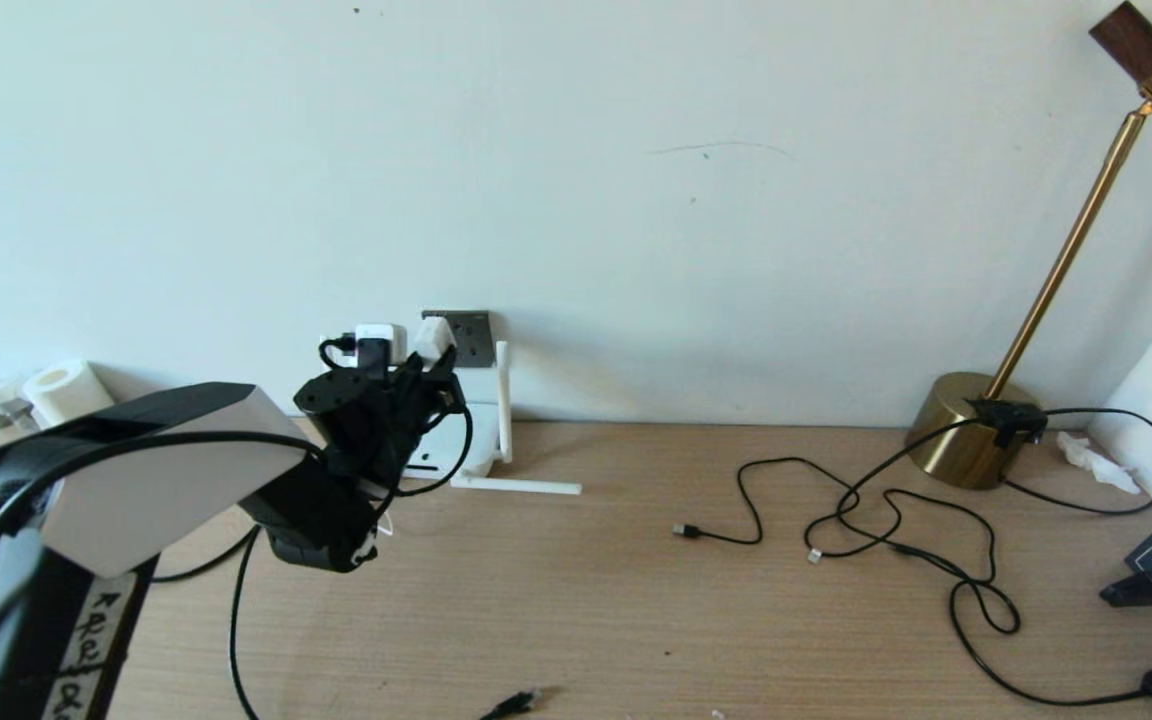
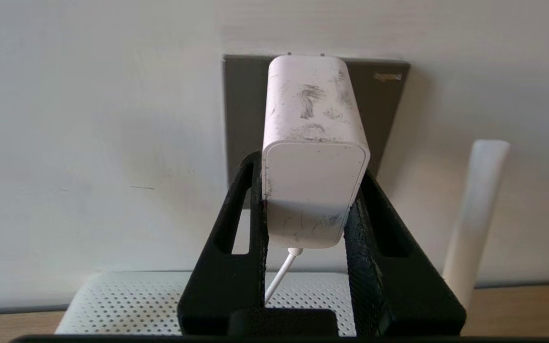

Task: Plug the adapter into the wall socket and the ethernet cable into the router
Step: Plug plug into socket

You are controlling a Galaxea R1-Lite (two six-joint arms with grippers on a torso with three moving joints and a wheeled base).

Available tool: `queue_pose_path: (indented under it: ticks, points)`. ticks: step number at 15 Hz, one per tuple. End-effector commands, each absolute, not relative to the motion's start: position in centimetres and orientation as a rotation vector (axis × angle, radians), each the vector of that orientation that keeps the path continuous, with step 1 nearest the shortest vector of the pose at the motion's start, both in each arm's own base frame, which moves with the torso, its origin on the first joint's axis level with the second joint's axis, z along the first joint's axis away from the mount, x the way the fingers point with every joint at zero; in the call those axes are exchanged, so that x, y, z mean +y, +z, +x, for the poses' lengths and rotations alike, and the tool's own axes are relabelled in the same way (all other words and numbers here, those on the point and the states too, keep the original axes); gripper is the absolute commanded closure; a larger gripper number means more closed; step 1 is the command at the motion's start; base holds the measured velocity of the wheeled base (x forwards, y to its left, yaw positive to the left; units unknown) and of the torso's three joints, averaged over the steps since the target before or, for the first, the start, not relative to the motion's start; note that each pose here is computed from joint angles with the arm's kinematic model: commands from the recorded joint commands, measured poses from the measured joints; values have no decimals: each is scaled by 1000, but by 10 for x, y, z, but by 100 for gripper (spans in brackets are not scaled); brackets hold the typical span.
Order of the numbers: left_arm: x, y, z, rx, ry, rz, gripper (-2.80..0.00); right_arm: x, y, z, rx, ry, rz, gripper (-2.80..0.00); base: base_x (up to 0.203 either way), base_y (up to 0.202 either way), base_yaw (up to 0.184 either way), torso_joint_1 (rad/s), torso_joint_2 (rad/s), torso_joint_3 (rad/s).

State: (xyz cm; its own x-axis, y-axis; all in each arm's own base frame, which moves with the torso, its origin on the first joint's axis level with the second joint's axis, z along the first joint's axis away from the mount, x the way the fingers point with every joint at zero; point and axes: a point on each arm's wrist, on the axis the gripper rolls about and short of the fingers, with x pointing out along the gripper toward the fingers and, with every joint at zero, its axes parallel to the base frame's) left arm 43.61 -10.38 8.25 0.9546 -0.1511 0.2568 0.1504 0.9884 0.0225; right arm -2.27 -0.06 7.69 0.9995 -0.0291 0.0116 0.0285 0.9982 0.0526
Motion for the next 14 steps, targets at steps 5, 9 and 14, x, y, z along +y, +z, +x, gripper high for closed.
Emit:
queue_pose_path:
  ticks: [5,9,14]
  points:
    - [-106,61,441,-230,-173,23,0,-1,77,-23,-13,-29,52,0,0,0,0,0,0,0]
    - [-104,68,447,-265,-165,22,0,-1,77,-23,-13,-29,52,0,0,0,0,0,0,0]
    - [-99,67,450,-269,-155,23,0,-1,77,-23,-13,-29,52,0,0,0,0,0,0,0]
